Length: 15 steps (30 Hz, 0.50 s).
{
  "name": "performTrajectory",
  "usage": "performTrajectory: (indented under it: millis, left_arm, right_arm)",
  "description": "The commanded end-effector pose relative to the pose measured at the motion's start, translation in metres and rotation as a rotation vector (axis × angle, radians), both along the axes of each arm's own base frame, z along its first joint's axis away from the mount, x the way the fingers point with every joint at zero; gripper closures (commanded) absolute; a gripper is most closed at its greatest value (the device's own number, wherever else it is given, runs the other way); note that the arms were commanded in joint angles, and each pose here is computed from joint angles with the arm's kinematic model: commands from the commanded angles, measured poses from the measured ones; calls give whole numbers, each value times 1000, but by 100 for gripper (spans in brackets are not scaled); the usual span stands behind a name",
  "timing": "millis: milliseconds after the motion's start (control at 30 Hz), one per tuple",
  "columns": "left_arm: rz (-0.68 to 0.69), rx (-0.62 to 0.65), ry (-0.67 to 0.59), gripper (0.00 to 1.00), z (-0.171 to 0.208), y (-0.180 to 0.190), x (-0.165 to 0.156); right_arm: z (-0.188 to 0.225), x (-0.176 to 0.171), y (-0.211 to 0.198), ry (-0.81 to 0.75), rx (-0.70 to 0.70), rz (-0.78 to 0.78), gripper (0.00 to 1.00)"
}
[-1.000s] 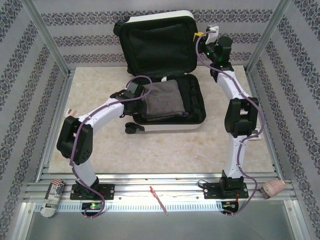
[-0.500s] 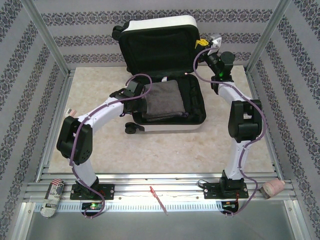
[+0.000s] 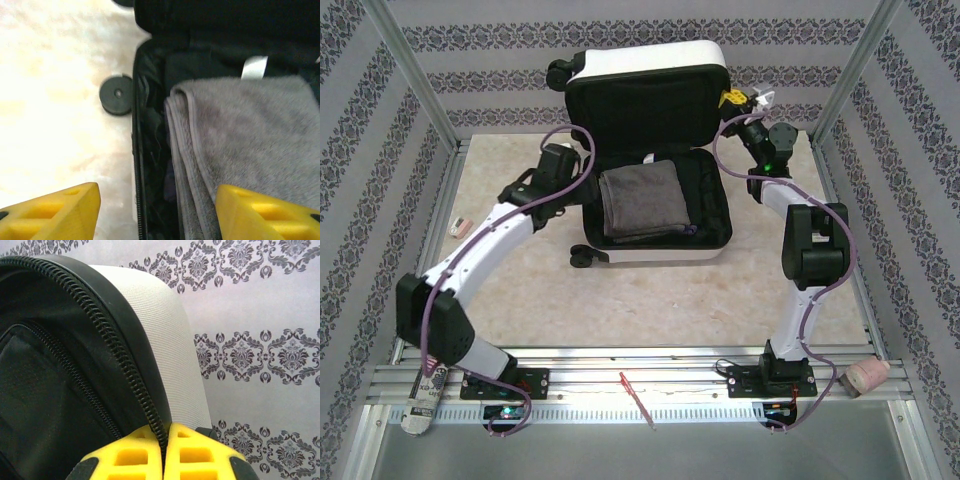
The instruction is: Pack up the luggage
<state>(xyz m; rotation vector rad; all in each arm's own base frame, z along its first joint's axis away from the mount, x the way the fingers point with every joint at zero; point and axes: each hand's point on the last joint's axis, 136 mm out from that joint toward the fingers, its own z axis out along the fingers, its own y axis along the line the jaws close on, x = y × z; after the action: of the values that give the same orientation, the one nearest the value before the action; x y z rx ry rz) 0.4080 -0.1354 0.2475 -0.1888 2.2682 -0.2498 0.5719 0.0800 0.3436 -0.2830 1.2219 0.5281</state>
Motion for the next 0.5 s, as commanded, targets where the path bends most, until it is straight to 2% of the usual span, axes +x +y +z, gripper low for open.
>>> performTrajectory:
  millis: [0, 233, 467]
  left_arm:
    - [11, 37, -95, 36, 27, 17, -9]
    - [67, 30, -228, 33, 70, 44, -38]
    - [88, 39, -262, 34, 80, 56, -53]
  right_arm:
    - [37, -21, -16, -91, 60, 9, 100]
    - [39, -31, -19, -101, 71, 8, 100]
    - [42, -40, -18, -112, 73, 14, 100]
